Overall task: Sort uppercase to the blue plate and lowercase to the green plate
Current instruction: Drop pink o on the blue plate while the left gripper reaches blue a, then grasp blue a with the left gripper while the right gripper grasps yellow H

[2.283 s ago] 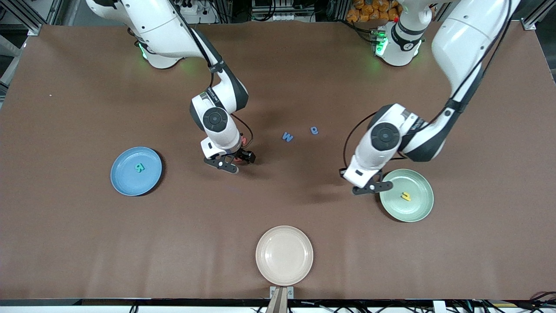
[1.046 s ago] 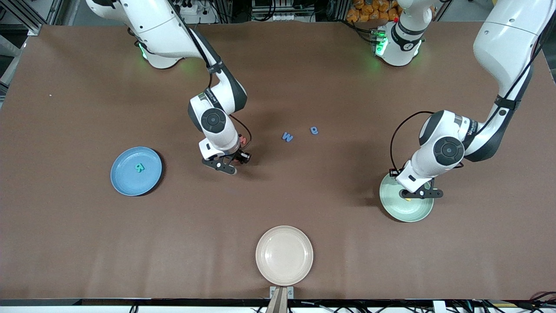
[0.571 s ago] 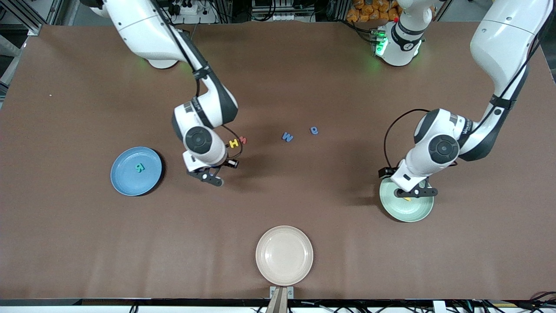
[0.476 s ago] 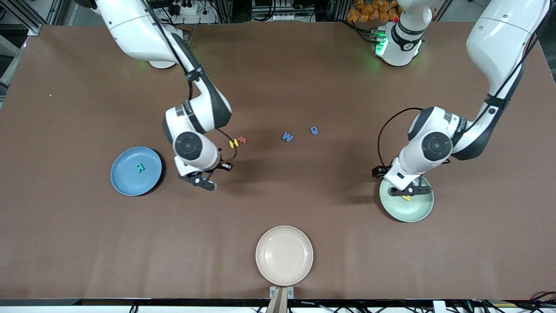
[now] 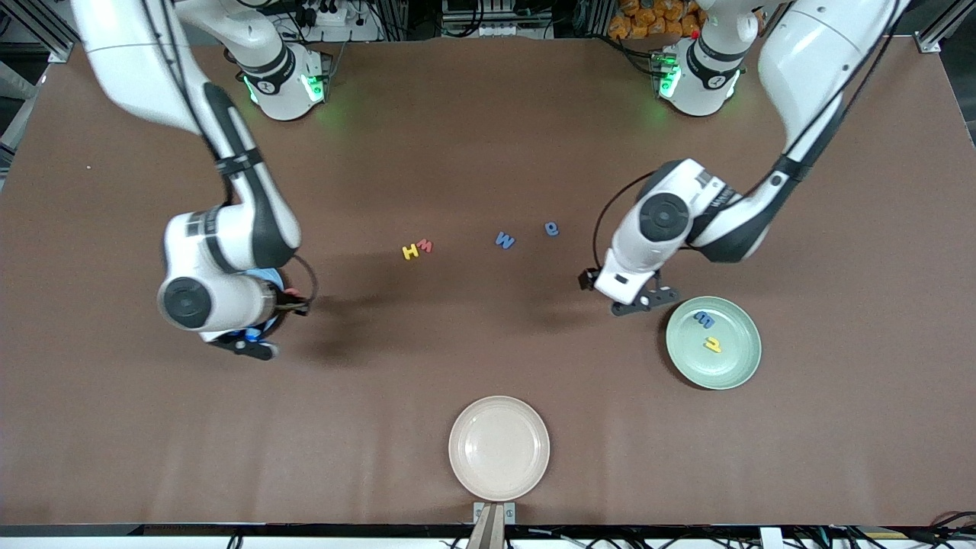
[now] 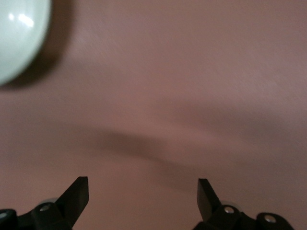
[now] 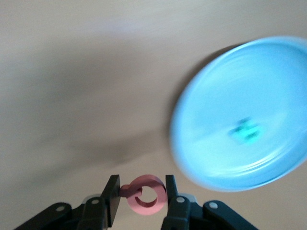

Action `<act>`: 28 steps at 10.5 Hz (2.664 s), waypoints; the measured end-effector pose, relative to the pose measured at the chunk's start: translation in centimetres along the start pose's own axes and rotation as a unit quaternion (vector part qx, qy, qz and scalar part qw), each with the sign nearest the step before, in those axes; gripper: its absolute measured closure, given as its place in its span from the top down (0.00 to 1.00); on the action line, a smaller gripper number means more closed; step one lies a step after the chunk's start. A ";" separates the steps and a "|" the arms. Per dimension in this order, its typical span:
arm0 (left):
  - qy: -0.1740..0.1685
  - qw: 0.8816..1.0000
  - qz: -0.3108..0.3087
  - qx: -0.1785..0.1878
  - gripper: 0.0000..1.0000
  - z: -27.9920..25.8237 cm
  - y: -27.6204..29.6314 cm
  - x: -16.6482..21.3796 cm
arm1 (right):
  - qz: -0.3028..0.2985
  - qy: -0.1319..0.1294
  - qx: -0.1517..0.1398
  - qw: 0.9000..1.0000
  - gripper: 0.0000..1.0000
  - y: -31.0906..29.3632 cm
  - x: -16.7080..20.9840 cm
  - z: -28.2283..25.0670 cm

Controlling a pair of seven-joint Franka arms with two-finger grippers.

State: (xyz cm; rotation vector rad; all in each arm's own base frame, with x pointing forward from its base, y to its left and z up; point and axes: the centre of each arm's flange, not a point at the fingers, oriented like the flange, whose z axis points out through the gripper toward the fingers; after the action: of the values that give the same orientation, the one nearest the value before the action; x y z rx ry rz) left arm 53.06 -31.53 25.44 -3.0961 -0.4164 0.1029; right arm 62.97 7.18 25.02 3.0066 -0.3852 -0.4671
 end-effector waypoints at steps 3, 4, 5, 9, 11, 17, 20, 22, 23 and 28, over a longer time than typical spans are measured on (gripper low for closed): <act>-0.013 0.999 -0.041 0.003 1.00 1.2 4.1 -4.9 | -0.017 -0.013 0.002 1.000 0.43 6.1 1.8 1.3; -0.018 0.998 -0.053 0.004 1.00 1.8 5.1 -6.1 | -0.022 -0.013 0.000 1.000 0.49 5.7 1.6 1.4; -0.023 0.998 -0.063 0.005 1.00 2.4 5.9 -7.4 | -0.029 -0.013 -0.001 0.999 0.49 4.9 1.4 1.5; -0.033 0.995 -0.097 0.009 1.00 3.7 7.6 -9.9 | -0.045 -0.018 -0.007 0.999 0.98 2.4 0.4 1.6; -0.035 0.995 -0.096 0.010 1.00 4.1 8.1 -10.8 | -0.026 -0.020 -0.015 0.999 1.00 -0.7 -1.0 1.2; -0.013 0.998 -0.040 0.041 1.00 6.9 6.5 -13.7 | 0.142 -0.003 0.006 0.990 1.00 -16.2 -11.5 2.5; -0.005 0.999 -0.024 0.035 1.00 7.6 5.3 -15.4 | 0.203 0.030 0.026 0.978 1.00 -19.8 -15.4 6.4; 0.016 0.999 -0.009 0.033 0.98 8.9 3.9 -16.2 | 0.210 0.035 0.030 0.977 1.00 -19.7 -16.0 7.8; 0.019 0.999 -0.006 0.030 0.96 9.4 3.2 -16.2 | 0.220 0.040 0.037 0.974 1.00 -19.9 -16.1 7.9; 0.024 1.000 -0.010 0.015 0.83 8.8 3.4 -15.5 | 0.243 0.038 0.066 0.967 1.00 -20.8 -17.9 10.0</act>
State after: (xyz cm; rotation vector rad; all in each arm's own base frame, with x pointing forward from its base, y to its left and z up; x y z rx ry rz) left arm 38.46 -38.79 17.52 -3.0571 -0.4386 0.0343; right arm 48.26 31.49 18.38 2.8823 -1.1451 -0.2878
